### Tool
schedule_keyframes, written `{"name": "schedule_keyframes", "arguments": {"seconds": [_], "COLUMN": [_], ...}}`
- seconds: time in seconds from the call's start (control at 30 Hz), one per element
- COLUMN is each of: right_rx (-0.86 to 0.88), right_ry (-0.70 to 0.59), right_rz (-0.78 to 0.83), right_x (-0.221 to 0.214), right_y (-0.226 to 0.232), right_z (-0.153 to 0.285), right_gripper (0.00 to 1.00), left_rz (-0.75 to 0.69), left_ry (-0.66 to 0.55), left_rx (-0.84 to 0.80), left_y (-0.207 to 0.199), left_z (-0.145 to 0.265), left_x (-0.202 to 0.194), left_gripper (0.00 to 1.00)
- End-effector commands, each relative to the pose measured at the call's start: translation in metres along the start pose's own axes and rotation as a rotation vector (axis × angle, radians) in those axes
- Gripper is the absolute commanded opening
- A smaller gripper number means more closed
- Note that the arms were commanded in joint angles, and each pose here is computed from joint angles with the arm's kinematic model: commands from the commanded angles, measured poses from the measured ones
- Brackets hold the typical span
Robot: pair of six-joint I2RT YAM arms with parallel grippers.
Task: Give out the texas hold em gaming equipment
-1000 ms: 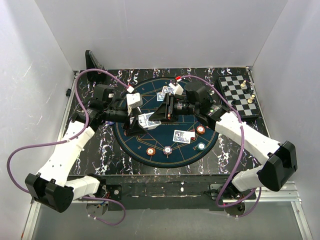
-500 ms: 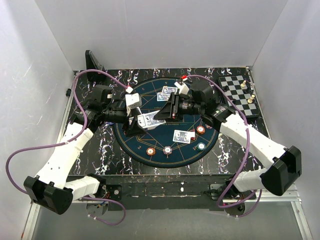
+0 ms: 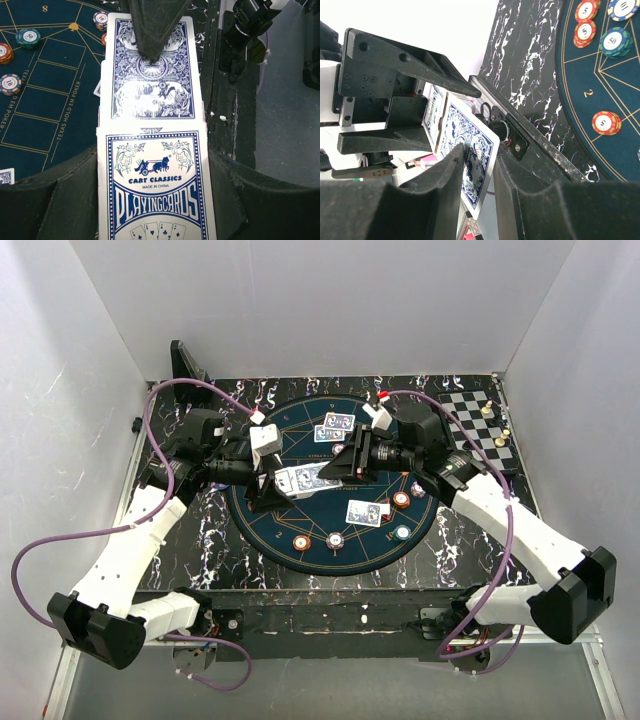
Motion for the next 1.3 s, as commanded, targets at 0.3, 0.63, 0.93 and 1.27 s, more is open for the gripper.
{"name": "schedule_keyframes", "arguments": {"seconds": [0.3,0.63,0.93,1.27], "right_rx": [-0.024,-0.049,-0.186,-0.413], "right_ry": [-0.058,-0.099,-0.149,-0.050], "right_rz": [0.013,0.005,-0.055,-0.097], "right_x": [-0.002,-0.006,-0.031,-0.028], "right_y": [0.002,0.006,-0.048,-0.133], "right_z": [0.039,0.067,0.091,0.054], "right_gripper": [0.31,0.15,0.15,0.09], "left_rz": [-0.077,-0.077,-0.075,-0.078], "left_ry": [-0.073,-0.066,-0.055,-0.052], "left_rx": [-0.037,-0.023,-0.022,-0.019], "left_y": [-0.012,-0.009,-0.010,-0.011], "left_z": [0.007,0.007,0.008,0.009], "left_x": [0.023,0.019,0.021,0.019], "left_gripper": [0.39,0.39,0.39,0.39]}}
Point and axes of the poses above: each gripper's point midway between its finger pads, its own z axis back along the fingers, its own y axis along the line the jaws close on, x = y × z, the point moved 6 cm from there along z, back along the fingers, and after that the axes turned 15 degrees about z, right-handed, at the moved point
